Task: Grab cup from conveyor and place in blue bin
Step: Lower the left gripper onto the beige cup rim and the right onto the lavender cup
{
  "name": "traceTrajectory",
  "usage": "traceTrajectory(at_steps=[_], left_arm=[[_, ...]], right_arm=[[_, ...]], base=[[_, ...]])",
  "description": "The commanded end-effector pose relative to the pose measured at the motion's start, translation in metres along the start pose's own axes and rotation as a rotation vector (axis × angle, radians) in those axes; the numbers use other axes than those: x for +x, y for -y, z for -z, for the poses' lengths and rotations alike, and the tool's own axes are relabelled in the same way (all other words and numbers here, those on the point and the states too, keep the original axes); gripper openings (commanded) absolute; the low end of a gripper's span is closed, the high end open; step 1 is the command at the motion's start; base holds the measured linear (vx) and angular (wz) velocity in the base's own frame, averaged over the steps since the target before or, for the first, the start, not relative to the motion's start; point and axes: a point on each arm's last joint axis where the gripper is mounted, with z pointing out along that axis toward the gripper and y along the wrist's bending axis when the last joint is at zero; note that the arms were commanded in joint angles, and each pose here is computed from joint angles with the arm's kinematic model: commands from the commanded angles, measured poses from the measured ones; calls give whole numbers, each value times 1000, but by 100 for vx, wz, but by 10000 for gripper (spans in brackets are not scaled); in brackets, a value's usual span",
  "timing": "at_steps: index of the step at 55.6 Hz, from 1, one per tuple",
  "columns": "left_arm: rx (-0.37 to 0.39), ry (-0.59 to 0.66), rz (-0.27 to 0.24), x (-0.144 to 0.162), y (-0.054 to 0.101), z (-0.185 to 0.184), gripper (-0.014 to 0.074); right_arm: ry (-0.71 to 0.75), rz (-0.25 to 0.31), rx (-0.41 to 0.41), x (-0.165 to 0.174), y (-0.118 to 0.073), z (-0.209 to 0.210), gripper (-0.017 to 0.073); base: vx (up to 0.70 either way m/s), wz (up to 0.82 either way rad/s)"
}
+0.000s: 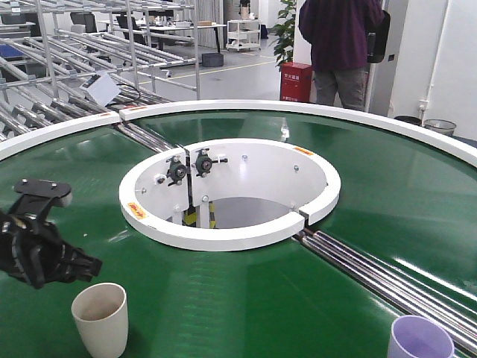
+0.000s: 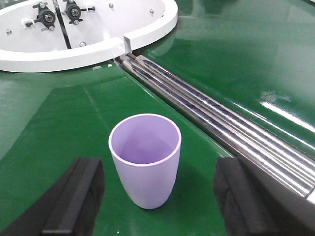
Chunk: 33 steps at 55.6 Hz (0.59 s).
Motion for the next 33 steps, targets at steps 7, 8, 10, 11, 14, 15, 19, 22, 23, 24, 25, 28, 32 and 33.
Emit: traceTrajectory(at_steps=[7,8,10,11,14,15,19,22,23,24,25,28,32,33], left_arm=[[-32,83,6,-25,-4,-9,451],[-32,77,7,-24,-5,-13,451],[-31,62,9,-23,-5,-19,451],[-30,50,10,-21,-6,-22,451],[-27,17,12,-18,-6,-30,451],[-26,9,13,-17,-7,-33,451],[-23,-23,15,-13,-8,-42,451],[-22,-34,18,-12,-8,-46,451],[-21,-39,19,-11,-8,-48,451],[-21,-41,19,-11,-8,-49,451],[-21,-43,17,-11,-8,-50,450],[-20,-52,1,-9,-9,-53,443],[-18,-57,0,-9,-9,-54,424],[-17,-58,1,-9,-9,-54,417]], right_arm=[[112,7,10,-19,0,1,536],[112,7,10,-19,0,1,536],[112,7,10,-19,0,1,536],[112,7,10,-19,0,1,536],[112,7,10,-19,0,1,536],[112,7,10,-19,0,1,536],[106,6,9,-18,0,1,536],[96,0,8,-17,0,1,536],[94,-3,7,-17,0,1,536],[89,-11,6,-17,0,1,536],[86,-19,5,-16,0,1,536],[61,-50,0,-14,0,1,533],[-24,-89,-4,-8,-1,-4,532],[-50,-97,-5,-7,-1,-6,532]], base=[[0,0],[0,0],[0,0],[0,0],[0,0],[0,0],[0,0],[0,0],[0,0],[0,0],[0,0],[0,0],[0,0],[0,0]])
